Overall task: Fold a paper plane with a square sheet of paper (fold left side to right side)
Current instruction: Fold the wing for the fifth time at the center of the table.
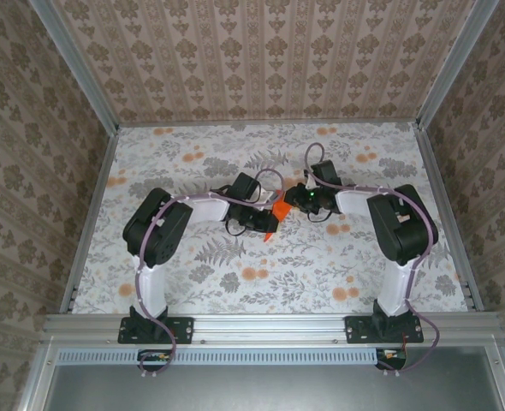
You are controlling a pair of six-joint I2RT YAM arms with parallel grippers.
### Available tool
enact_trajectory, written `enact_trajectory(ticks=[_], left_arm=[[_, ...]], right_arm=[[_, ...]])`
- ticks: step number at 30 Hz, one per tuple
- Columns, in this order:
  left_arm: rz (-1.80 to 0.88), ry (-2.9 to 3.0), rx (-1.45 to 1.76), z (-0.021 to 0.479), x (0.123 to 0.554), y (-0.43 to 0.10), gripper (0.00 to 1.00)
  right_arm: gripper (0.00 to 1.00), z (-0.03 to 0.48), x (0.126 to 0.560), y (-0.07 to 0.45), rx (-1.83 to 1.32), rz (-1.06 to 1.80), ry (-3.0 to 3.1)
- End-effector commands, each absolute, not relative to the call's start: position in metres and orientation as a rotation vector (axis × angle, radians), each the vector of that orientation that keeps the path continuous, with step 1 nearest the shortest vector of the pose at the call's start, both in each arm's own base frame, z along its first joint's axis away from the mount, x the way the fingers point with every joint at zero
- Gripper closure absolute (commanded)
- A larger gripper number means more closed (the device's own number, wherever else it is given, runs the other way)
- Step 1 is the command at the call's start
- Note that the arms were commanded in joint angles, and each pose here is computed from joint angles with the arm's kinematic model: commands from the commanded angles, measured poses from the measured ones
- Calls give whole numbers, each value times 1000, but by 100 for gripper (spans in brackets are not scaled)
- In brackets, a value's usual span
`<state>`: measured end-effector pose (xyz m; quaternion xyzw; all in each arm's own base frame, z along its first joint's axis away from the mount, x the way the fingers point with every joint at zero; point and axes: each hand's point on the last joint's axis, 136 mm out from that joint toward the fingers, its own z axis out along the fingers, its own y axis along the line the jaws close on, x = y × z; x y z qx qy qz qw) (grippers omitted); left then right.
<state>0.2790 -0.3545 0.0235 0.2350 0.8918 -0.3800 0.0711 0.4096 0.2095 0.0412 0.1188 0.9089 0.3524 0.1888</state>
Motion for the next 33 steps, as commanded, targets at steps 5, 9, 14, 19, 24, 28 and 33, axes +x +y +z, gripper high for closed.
enact_trajectory(ticks=[5, 9, 14, 19, 24, 28, 33], left_arm=[[-1076, 2863, 612, -9, 258, -328, 85], [-1072, 2870, 606, -10, 258, -327, 86], [-1066, 2876, 603, -11, 259, -327, 87], [-1060, 2881, 600, -12, 259, -327, 88], [-1065, 2886, 596, -12, 259, -327, 89], [-1064, 2890, 591, -13, 259, -326, 89], [-1070, 2899, 583, -15, 259, -326, 89]], right_arm=[[84, 66, 383, 223, 243, 1097, 2492], [87, 54, 373, 235, 221, 1115, 2519], [88, 41, 374, 248, 202, 1129, 2550], [89, 26, 372, 248, 194, 1083, 2596], [89, 14, 373, 242, 180, 1011, 2637], [89, 8, 378, 232, 180, 943, 2658], [89, 9, 387, 223, 180, 901, 2659]])
